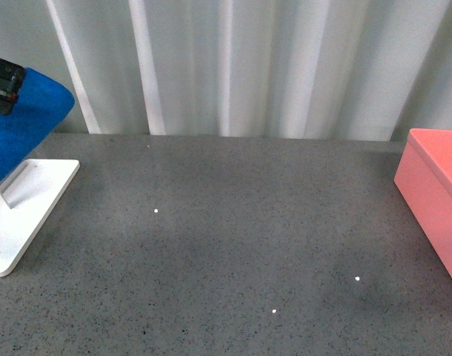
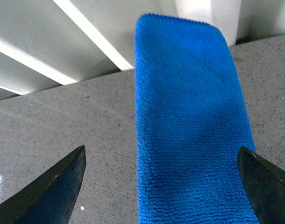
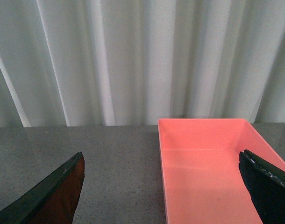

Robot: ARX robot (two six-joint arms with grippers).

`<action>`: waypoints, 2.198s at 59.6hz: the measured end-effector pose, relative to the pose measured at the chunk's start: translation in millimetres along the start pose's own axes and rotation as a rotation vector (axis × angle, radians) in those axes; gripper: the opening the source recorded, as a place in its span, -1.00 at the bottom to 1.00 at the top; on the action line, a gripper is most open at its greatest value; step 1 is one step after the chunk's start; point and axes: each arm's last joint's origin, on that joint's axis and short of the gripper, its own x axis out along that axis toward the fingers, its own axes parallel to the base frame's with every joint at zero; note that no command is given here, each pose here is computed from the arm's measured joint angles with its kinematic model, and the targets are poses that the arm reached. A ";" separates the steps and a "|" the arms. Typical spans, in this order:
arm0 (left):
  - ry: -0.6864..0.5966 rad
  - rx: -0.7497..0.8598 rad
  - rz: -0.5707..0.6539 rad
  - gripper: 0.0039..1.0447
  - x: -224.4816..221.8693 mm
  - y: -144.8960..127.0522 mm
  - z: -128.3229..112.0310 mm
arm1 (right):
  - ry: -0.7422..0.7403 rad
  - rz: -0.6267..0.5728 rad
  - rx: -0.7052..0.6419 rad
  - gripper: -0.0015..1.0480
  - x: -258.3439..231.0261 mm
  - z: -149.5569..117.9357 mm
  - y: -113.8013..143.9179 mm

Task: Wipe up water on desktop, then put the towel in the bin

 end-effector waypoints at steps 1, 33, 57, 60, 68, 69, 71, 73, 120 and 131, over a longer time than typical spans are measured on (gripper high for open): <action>0.005 0.001 -0.001 0.88 1.0 -0.5 -1.0 | 0.000 0.000 0.000 0.87 0.0 0.0 0.0; 0.081 -0.056 -0.023 0.88 19.4 1.2 -19.6 | 0.000 0.000 0.000 0.87 0.0 0.0 0.0; 0.146 -0.255 -0.136 -0.37 16.1 6.8 -23.9 | 0.000 0.000 0.000 0.87 0.0 0.0 0.0; 0.136 -0.281 -0.149 -0.50 13.5 9.7 -22.3 | 0.000 0.000 0.000 0.87 0.0 0.0 0.0; 0.108 -0.355 -0.197 -0.90 3.2 10.8 -17.4 | 0.000 0.000 0.000 0.87 0.0 0.0 0.0; 0.102 -0.363 -0.207 -0.92 0.9 10.2 -16.2 | 0.000 0.000 0.000 0.87 0.0 0.0 0.0; 0.091 -0.369 -0.218 -0.92 -2.6 8.8 -14.2 | 0.000 0.000 0.000 0.87 0.0 0.0 0.0; 0.077 -0.376 -0.234 -0.92 -7.4 7.0 -11.6 | 0.000 0.000 0.000 0.87 0.0 0.0 0.0; -0.464 -0.412 -0.967 -0.92 -181.4 -84.2 86.0 | 0.000 0.000 0.000 0.87 0.0 0.0 0.0; -0.483 -0.456 -1.010 -0.92 -188.7 -108.5 87.5 | 0.000 0.000 0.000 0.87 0.0 0.0 0.0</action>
